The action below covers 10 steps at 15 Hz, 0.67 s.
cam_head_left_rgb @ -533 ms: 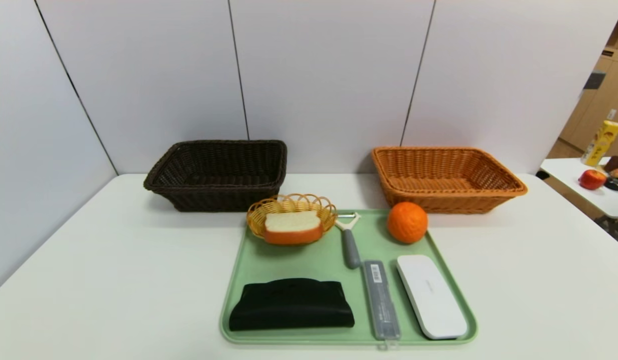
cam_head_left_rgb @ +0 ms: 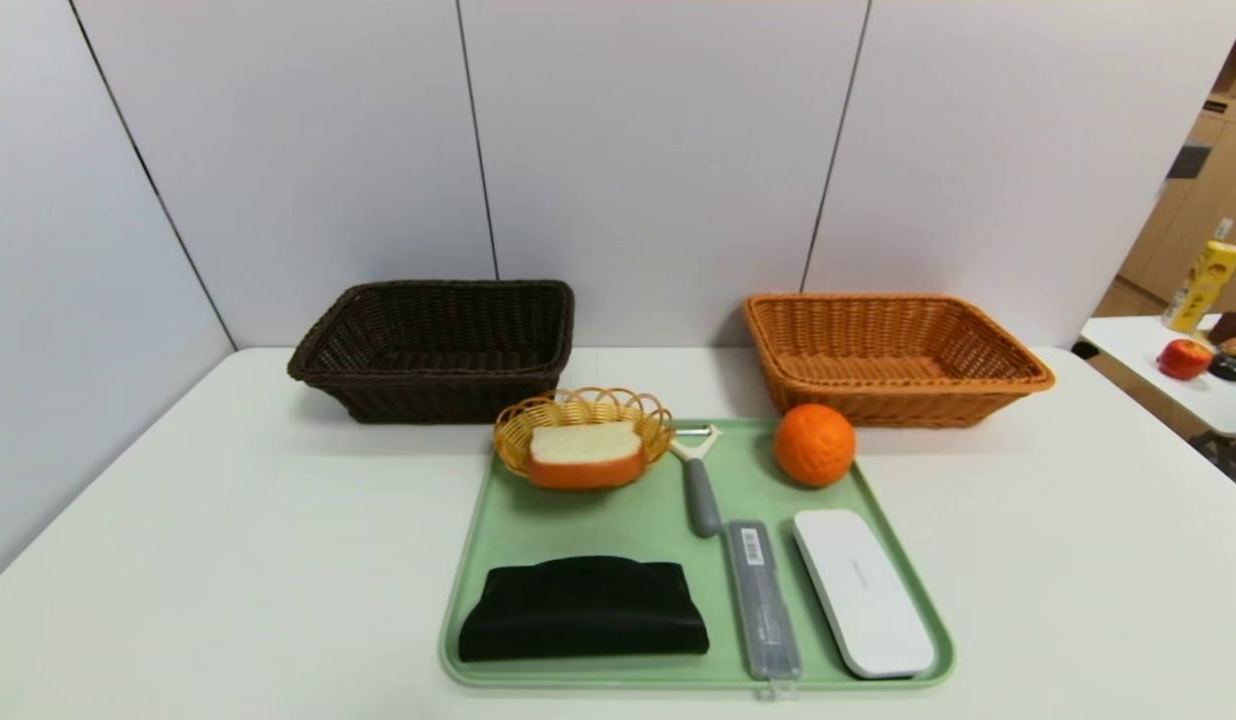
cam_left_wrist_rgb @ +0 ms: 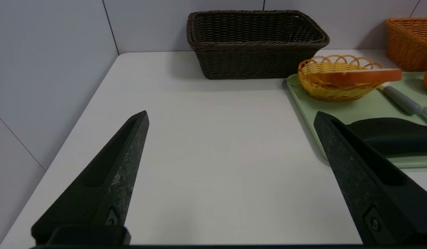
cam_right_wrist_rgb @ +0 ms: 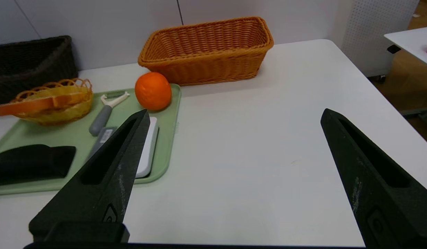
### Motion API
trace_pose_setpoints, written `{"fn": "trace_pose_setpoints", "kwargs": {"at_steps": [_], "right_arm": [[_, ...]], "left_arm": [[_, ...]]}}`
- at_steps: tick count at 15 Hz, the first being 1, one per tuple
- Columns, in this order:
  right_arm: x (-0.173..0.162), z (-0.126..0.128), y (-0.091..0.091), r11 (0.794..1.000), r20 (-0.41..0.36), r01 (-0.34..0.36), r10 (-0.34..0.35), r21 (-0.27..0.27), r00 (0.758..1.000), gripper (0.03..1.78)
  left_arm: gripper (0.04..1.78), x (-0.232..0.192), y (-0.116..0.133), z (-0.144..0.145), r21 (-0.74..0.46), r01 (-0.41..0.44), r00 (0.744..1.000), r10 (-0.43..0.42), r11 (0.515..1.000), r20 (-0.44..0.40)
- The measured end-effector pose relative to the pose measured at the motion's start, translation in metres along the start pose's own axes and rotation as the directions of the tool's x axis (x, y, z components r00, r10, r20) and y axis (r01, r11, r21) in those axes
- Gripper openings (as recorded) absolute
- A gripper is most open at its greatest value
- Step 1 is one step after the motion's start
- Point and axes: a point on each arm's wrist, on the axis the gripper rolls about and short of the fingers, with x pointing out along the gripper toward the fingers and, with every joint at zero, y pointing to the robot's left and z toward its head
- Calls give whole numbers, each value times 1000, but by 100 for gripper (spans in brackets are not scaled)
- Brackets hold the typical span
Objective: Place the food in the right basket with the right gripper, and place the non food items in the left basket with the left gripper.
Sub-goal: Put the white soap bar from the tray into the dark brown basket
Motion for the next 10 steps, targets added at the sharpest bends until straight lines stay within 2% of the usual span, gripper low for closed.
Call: {"fn": "trace_pose_setpoints", "kwargs": {"at_steps": [1, 3, 6, 8, 10], "right_arm": [[3, 29, 4, 1000, -40, -4, 5, 11, 999, 171], [25, 82, 12, 1000, -169, -6, 11, 31, 986, 171], [88, 136, 22, 999, -348, -16, 29, 41, 937, 171], [143, 152, 35, 998, -465, -43, 55, 36, 884, 171], [196, 147, 54, 997, -582, -72, 78, 34, 809, 171]], "left_arm": [[169, 5, 0, 20, -7, 6, 999, -6, 1000, -43], [169, 23, -1, 55, -21, 17, 989, -20, 1000, -148], [169, 67, -1, 85, -50, 47, 948, -61, 998, -313], [169, 98, 0, 94, -71, 55, 913, -78, 996, -400], [169, 128, -2, 101, -119, 59, 869, -110, 991, -483]]}}
